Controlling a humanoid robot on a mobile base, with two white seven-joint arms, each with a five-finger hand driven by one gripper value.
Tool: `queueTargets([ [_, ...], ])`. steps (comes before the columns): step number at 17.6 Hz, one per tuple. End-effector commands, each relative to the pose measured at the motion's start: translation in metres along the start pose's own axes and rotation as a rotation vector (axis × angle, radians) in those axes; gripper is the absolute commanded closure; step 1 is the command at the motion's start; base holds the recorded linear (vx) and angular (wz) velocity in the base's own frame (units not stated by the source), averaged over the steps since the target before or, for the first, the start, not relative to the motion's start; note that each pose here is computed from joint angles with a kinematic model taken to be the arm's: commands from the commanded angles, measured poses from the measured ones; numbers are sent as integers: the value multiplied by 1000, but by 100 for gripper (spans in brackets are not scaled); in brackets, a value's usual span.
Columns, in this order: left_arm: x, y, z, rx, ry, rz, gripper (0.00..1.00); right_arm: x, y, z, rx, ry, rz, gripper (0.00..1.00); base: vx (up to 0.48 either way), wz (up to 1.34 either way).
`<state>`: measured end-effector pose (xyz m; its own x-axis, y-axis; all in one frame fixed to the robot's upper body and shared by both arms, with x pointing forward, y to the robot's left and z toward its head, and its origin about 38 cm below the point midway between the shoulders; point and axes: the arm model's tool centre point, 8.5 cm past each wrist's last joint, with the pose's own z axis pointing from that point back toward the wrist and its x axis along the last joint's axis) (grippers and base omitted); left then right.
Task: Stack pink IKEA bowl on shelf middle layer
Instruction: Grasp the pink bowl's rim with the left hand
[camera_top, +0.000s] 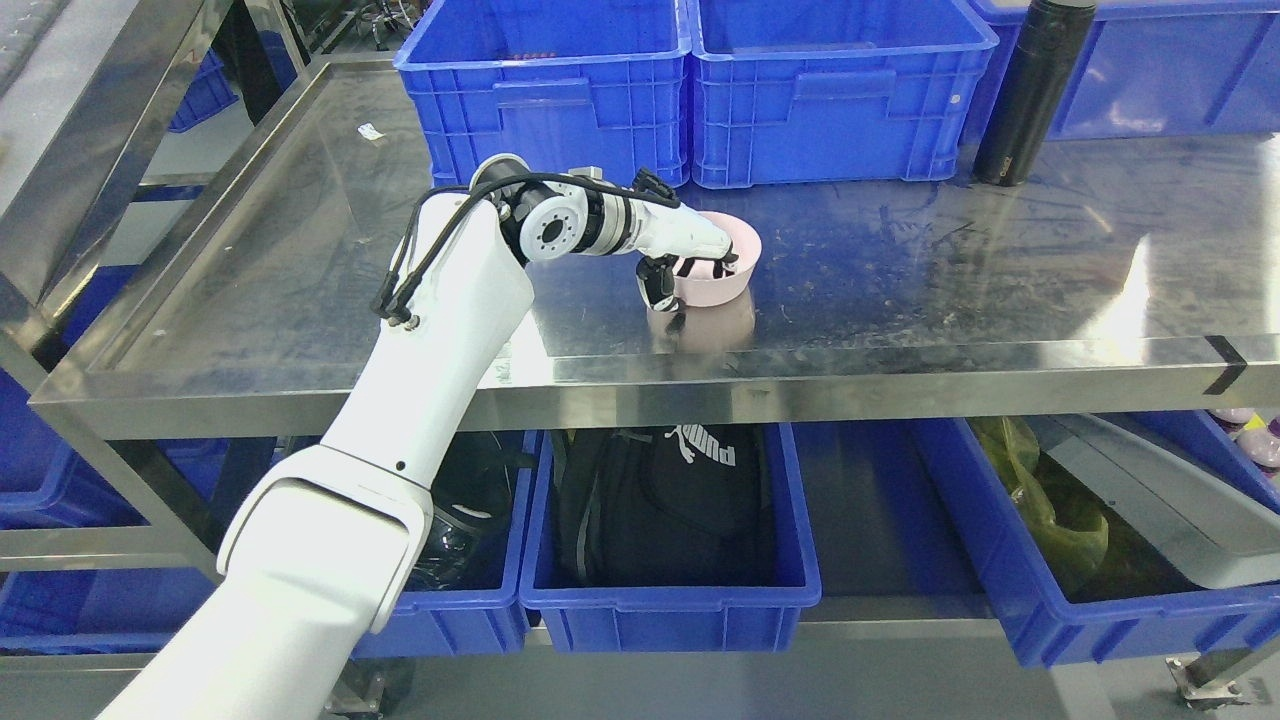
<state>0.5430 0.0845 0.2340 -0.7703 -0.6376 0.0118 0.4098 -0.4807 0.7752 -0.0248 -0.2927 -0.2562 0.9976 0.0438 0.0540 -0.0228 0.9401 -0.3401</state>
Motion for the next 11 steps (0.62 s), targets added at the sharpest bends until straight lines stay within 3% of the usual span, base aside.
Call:
queueTargets([
  [1, -41, 18, 51, 207, 17, 121, 100, 6, -11, -3, -17, -17, 2, 0, 0, 0],
  [6, -49, 39, 93, 368, 35, 86, 100, 6, -11, -3, -17, -17, 2, 0, 2, -16],
  [11, -47, 40, 100, 396, 34, 63, 100, 6, -11, -3, -17, -17, 3, 0, 0, 0],
])
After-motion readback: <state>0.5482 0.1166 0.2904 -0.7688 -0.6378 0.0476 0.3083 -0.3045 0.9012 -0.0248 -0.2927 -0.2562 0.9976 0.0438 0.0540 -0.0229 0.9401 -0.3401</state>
